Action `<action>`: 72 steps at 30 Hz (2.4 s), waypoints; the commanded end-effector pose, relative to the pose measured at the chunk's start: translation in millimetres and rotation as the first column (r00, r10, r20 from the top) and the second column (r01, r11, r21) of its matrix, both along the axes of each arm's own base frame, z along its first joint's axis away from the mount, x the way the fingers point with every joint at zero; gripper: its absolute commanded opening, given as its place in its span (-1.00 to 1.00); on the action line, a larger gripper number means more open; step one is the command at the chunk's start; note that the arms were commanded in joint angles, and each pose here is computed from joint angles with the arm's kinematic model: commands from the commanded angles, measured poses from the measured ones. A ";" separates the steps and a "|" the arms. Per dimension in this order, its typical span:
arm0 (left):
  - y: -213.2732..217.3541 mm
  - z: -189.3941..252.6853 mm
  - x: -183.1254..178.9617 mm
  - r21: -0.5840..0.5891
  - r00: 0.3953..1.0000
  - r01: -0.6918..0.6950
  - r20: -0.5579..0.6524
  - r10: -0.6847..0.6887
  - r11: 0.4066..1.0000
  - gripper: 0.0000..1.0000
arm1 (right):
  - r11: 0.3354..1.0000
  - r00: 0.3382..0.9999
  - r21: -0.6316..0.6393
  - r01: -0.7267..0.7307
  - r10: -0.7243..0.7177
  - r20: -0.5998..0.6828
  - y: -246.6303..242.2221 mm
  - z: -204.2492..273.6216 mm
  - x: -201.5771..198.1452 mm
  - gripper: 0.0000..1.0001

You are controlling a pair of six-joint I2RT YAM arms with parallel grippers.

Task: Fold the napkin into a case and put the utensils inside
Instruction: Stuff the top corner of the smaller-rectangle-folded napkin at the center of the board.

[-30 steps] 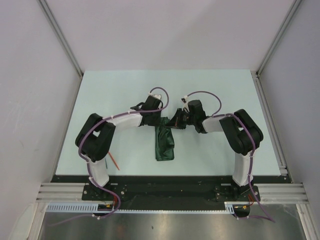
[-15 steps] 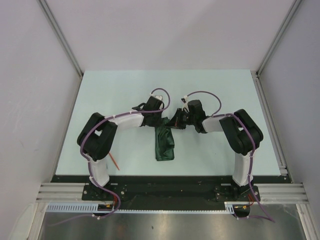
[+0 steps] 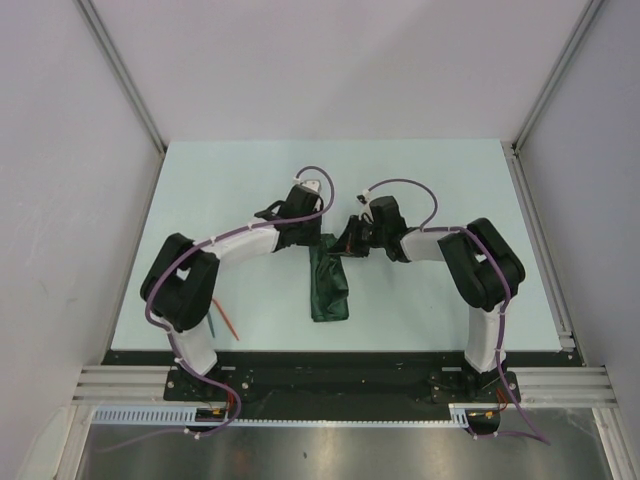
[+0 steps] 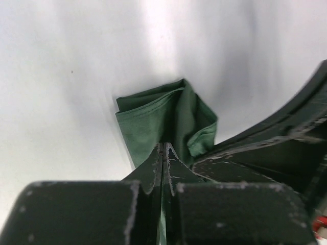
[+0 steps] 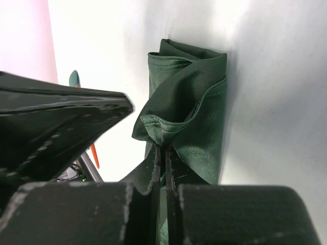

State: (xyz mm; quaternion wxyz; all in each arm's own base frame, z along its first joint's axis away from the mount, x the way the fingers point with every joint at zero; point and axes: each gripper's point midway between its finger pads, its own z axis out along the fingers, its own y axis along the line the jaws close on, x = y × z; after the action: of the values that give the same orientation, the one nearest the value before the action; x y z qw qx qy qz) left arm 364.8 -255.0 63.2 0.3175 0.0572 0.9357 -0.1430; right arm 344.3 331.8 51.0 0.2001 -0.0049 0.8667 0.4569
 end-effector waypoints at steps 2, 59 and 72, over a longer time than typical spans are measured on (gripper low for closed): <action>-5.3 29.6 8.8 -0.066 0.999 -0.016 0.049 0.019 0.998 -1.00 | 1.000 0.999 0.003 -0.014 0.014 0.044 6.8 14.8 7.1 -1.00; -4.5 21.2 -1.1 -0.013 1.000 -0.001 0.028 0.001 1.000 -1.00 | 0.996 0.994 -0.055 -0.073 0.068 -0.089 21.6 -2.1 1.2 -1.00; -6.2 5.4 -7.2 -0.031 1.000 0.001 -0.017 -0.002 1.000 -1.00 | 0.992 0.983 -0.012 -0.125 0.122 -0.135 47.1 -9.4 5.8 -1.00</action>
State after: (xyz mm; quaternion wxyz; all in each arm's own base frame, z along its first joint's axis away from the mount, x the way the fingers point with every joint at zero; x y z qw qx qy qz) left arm 353.2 -253.4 58.0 0.2973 0.0620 0.9436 -0.1318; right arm 346.6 364.6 31.0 0.1192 -0.0182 0.8892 0.4414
